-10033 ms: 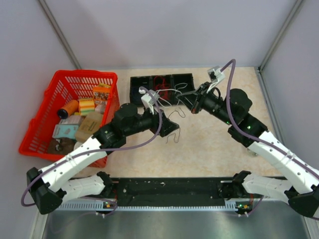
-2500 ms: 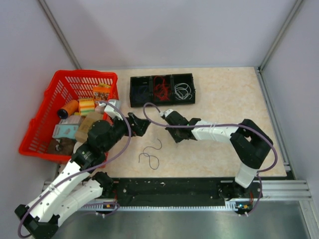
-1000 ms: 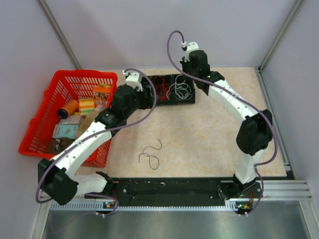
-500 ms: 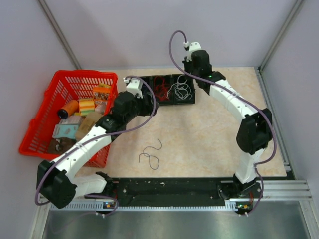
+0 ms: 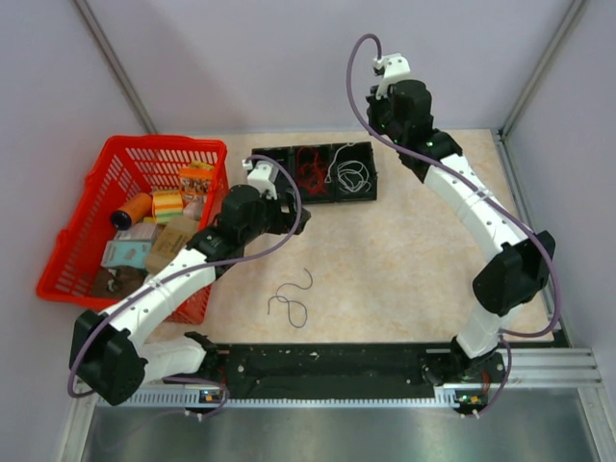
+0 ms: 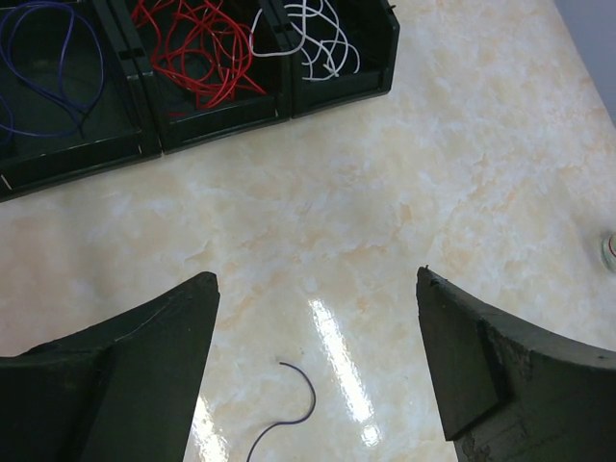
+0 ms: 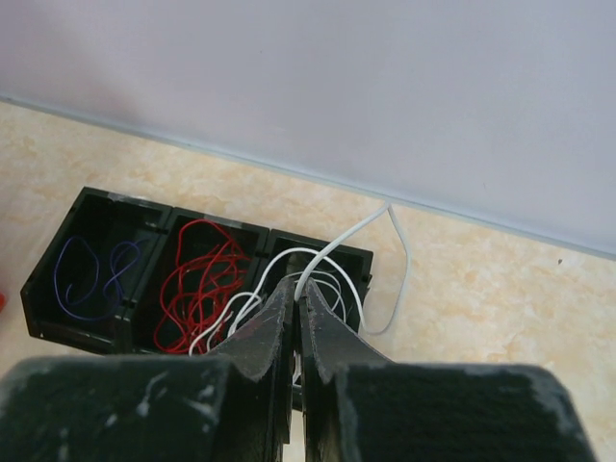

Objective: Untangle the cables

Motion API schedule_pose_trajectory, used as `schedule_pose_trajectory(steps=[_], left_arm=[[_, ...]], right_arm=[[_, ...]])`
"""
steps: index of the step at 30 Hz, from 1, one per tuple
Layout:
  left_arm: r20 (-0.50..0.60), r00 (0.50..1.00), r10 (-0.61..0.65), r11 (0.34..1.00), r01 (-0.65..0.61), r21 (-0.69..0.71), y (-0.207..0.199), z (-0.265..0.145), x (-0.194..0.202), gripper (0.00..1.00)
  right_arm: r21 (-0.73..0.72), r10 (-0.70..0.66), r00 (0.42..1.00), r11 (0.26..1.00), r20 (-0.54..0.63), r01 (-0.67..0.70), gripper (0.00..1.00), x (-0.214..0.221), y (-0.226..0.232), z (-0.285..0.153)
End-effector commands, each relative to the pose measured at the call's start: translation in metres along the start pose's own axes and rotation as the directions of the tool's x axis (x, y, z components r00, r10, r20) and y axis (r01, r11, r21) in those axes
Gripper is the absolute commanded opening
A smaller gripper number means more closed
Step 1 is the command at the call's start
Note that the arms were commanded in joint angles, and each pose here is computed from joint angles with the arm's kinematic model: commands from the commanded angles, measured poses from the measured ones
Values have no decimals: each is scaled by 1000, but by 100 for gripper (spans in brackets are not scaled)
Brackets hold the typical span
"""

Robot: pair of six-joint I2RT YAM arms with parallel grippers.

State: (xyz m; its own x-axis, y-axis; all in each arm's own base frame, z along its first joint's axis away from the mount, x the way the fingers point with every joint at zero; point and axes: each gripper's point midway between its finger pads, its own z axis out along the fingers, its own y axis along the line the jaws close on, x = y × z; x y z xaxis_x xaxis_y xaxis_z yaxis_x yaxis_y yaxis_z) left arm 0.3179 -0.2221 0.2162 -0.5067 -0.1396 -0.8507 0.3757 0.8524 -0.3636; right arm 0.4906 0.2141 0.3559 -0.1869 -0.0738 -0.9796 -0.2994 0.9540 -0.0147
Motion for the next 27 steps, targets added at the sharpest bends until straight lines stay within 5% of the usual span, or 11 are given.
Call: schedule_pose_trajectory(steps=[1,17,27], left_arm=[[73,997,-4,999,1,43,-9,-8,-18,87],[-13,1000,-5,997,6,80,-6,-9,20,89],[-5,1000,2,997,-2,82,-6,-13,20,89]], right_arm=[[32,2,998,999,68,-4,0,-31,-13,-10],[-126,96,966,990,240,-67,0,-114,4,-80],[-90,70,977,995,200,-53,0,-100,-5,-40]])
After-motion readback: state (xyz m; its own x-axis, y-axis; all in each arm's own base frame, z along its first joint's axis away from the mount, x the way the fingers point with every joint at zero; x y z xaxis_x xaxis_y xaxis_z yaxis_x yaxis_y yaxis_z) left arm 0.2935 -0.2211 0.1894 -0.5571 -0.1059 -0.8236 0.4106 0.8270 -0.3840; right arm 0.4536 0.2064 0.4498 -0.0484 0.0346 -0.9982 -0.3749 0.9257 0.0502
